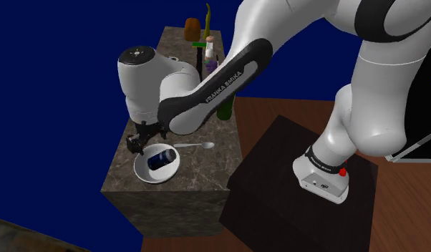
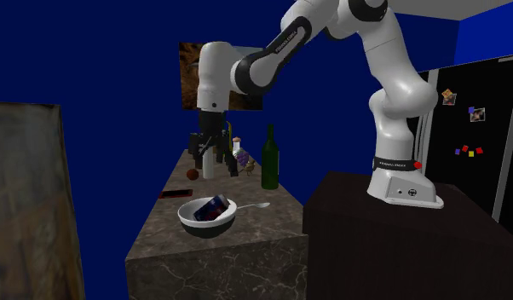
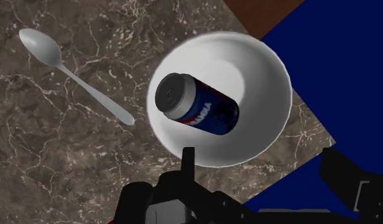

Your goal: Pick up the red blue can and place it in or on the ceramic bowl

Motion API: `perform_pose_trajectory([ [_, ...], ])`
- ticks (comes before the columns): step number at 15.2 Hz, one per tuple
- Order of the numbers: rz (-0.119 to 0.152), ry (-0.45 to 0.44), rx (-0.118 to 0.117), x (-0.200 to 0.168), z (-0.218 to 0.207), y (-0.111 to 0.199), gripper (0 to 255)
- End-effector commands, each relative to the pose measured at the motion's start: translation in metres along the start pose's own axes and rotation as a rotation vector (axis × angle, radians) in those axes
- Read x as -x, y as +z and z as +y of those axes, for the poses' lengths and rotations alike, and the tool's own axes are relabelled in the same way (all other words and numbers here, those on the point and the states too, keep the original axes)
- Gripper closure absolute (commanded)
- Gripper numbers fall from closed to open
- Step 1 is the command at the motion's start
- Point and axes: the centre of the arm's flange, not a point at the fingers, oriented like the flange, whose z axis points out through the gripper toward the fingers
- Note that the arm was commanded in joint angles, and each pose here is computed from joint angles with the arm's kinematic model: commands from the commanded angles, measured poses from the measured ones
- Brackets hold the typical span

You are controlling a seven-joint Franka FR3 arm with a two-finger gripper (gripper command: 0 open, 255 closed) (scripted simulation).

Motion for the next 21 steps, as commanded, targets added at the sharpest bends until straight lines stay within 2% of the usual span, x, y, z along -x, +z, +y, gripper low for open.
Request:
perform_pose_trajectory([
  [1,0.053,0.039,-0.019,0.026,-0.004,0.016,0],
  [6,0.177,0.125,-0.053,0.086,-0.019,0.067,0],
  [7,0.189,0.133,-0.056,0.091,-0.021,0.072,0],
  [15,0.189,0.133,-0.056,0.083,-0.023,0.111,0],
  [21,0.189,0.133,-0.056,0.083,-0.023,0.111,0],
])
